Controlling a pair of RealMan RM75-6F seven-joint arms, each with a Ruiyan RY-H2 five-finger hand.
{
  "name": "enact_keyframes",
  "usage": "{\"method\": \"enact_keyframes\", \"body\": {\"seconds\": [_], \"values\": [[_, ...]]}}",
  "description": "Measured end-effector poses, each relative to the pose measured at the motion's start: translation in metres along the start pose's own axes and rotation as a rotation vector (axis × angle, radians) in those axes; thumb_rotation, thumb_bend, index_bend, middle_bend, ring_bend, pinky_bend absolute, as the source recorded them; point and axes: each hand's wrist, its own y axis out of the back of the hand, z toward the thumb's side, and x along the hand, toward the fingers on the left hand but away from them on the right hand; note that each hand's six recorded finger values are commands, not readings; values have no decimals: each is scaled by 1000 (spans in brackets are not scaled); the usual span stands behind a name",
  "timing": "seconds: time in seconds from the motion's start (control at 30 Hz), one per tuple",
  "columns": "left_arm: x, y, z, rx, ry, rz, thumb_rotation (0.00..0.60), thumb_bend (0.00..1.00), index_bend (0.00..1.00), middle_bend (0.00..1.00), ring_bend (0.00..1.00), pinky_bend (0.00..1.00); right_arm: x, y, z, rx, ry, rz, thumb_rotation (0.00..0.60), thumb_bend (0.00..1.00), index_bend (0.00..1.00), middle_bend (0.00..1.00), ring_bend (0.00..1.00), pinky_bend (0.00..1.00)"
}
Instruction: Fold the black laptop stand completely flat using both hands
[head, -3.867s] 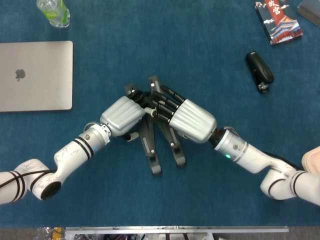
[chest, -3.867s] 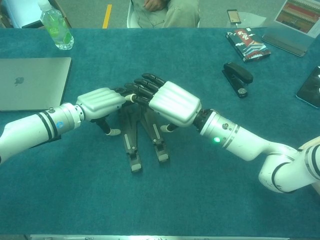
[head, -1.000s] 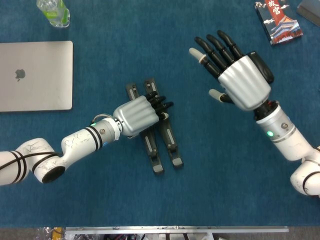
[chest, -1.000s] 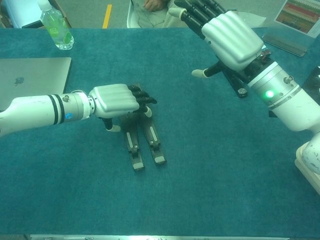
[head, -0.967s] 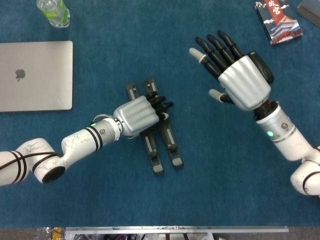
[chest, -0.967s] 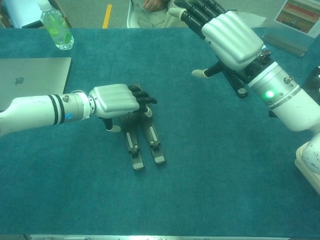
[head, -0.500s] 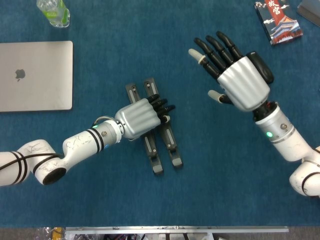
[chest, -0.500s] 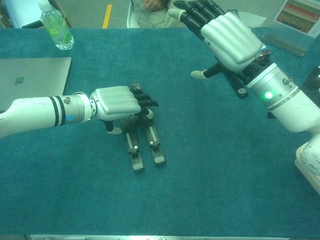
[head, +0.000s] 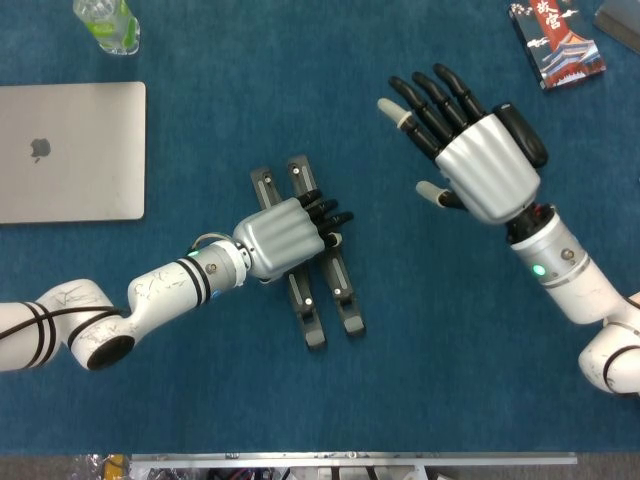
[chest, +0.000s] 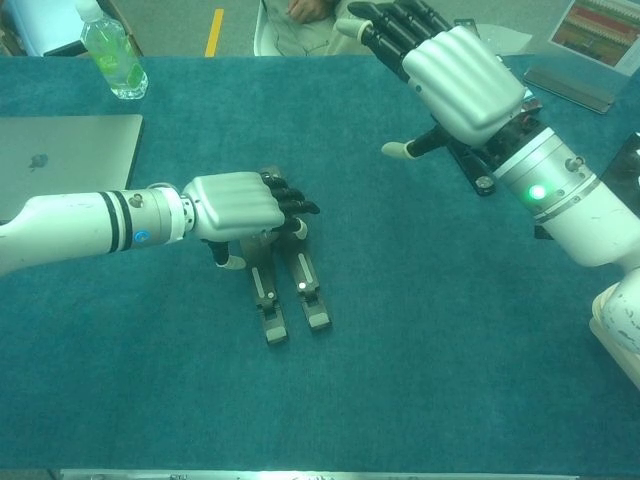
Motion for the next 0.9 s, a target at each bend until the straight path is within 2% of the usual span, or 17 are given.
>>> {"method": "enact_keyframes", "body": {"seconds": [0.23,0.9], "values": [[2,2,-1,15,1,-2,600,247,114,0,0,83,0,0,-1,-1,-3,-1,600,0,0,0,0,34],[4,-6,-1,50,2,-23,600,247,138,0,0,82,2,-1,-4,-9,-11,-3,600,0,0,0,0,34]]}}
